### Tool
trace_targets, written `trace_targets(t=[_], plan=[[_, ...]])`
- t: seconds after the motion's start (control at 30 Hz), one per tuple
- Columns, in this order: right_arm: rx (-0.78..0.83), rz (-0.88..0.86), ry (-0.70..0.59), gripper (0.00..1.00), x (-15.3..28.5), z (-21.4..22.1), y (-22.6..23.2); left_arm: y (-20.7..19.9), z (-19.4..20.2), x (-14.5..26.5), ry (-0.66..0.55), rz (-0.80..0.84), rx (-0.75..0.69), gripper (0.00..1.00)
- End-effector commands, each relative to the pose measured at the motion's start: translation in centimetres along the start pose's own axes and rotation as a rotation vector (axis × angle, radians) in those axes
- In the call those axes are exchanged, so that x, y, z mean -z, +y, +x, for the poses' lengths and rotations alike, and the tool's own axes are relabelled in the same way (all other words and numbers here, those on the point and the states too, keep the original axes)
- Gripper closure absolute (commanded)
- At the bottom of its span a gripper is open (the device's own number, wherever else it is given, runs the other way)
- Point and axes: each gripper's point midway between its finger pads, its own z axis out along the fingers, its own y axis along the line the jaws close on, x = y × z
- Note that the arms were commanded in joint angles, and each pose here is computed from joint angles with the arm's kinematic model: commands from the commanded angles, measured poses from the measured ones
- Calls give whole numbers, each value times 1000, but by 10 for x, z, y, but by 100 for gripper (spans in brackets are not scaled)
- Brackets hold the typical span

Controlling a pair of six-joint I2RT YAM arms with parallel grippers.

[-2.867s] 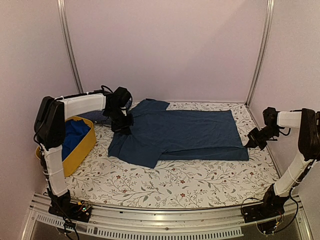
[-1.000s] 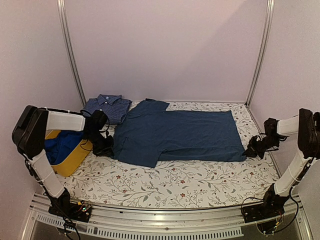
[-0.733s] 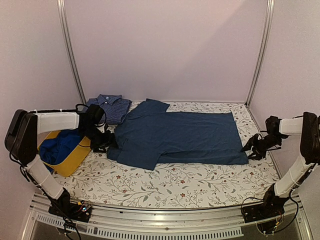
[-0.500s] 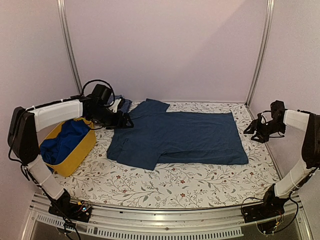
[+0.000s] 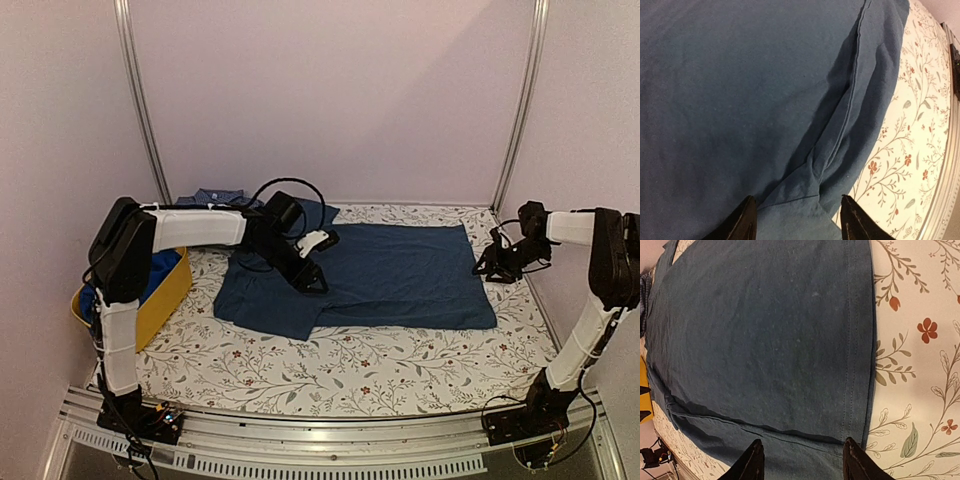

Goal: Fold and stack the mixed laundry pile
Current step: Fold the flattened T-shirt at the center of the board.

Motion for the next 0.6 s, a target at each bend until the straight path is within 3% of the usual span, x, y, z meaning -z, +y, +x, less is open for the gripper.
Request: trace_targets(t=[0.0, 0.17, 0.57], plan=[[68, 33, 37, 48, -12, 10, 7, -17, -9, -12, 10, 37, -136, 45], [133, 125, 74, 46, -22, 16, 2, -18, -1, -27, 61, 40, -185, 45], [108, 283, 127, 47, -25, 31, -28, -18, 16, -54, 136, 12, -212, 49]])
